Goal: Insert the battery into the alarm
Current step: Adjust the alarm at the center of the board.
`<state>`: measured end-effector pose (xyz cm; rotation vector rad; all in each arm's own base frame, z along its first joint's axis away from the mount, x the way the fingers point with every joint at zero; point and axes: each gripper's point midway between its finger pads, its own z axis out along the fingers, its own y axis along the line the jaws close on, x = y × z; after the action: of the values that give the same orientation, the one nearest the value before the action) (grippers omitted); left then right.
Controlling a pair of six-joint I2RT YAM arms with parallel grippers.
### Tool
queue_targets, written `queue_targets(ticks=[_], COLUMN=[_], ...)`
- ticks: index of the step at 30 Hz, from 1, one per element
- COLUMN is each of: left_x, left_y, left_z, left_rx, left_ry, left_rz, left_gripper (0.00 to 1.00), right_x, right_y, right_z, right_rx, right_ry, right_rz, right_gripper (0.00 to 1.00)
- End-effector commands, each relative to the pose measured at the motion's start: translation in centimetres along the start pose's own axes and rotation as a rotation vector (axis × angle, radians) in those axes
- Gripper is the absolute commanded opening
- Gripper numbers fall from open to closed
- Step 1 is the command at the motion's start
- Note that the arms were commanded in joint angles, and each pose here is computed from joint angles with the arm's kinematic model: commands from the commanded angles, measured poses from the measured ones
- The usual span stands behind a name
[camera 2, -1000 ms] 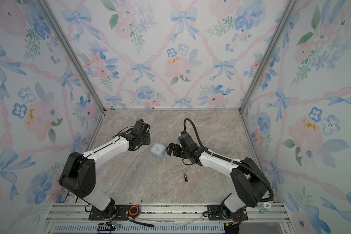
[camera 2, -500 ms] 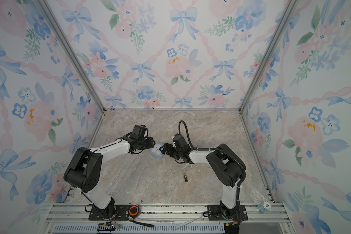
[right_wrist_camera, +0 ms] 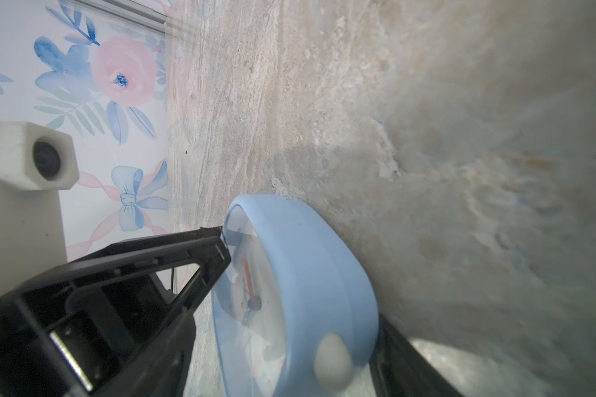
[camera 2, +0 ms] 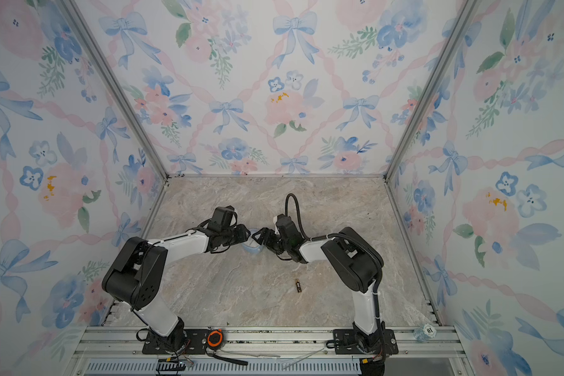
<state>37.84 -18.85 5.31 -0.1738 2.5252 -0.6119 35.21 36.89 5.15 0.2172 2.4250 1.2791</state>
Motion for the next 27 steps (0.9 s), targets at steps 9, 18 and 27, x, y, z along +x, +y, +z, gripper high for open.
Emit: queue_targets(ticks=[9,18,27], left_x=[2.8,1.4,-1.6], left_y=[1.6,1.0,-0.4], left_z=[0.3,-1.1,-5.8], left_rx=[-0.03,-0.033,-0.026], left_ry=[0.073,0.028,-0.109], left_rz=[-0.026,-0.02,-0.03], left_gripper=[0.39,0.43,0.5], right_x=[0.2,-0.3,-0.3], right_y=[-1.4,0.2,1.8], right_z=[1.3,-0.4,-4.2], right_rx=[0.018,0.008,0.149], right_ry=[0.022,0.004,0.01], right_rz=[0.05,0.014,-0.128], right_gripper=[0.51,0.41,0.35])
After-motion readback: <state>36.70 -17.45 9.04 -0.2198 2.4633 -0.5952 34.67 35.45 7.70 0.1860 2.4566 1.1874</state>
